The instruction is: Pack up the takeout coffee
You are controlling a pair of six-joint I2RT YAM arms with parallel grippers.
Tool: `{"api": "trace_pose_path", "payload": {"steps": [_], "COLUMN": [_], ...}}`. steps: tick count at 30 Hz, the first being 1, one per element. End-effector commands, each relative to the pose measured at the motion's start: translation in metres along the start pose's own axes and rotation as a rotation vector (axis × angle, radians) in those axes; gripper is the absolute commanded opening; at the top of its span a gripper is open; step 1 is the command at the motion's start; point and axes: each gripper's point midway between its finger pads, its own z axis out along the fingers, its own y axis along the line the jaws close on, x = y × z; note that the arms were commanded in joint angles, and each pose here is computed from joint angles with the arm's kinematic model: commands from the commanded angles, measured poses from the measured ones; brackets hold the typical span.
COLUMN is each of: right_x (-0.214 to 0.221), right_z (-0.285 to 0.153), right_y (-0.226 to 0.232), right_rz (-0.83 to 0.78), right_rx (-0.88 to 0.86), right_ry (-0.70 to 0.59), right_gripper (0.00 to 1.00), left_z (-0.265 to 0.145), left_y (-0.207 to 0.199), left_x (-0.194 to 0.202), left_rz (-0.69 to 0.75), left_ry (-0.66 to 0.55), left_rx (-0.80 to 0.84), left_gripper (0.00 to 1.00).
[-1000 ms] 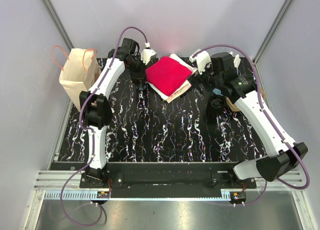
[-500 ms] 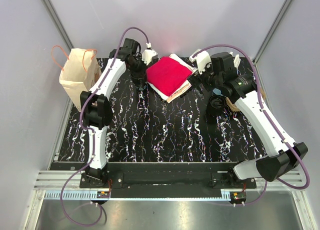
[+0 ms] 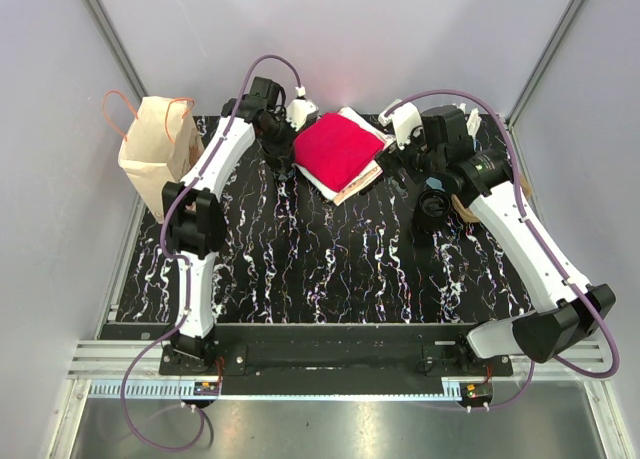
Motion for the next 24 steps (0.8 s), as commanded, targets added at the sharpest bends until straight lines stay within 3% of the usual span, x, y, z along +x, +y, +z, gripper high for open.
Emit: {"api": "trace_pose_path", "payload": {"steps": [1, 24], "right_x": [-0.013, -0.014], "right_z": [-0.012, -0.012], "right_y": [-0.008, -0.008], "right_rz": [0.023, 0.022], "right_rx": [0.028, 0.026], "right_ry": [-0.065, -0.071], "right_gripper": [1.00, 1.00], "left_z": [-0.033, -0.049], "left_y": [0.011, 0.009], "left_x": [-0.036, -0.053], "left_rz": [0.040, 0.061], "left_ry": [-0.102, -0.147], "left_rx": [-0.087, -0.111], "left_gripper": [0.00, 0.00]}}
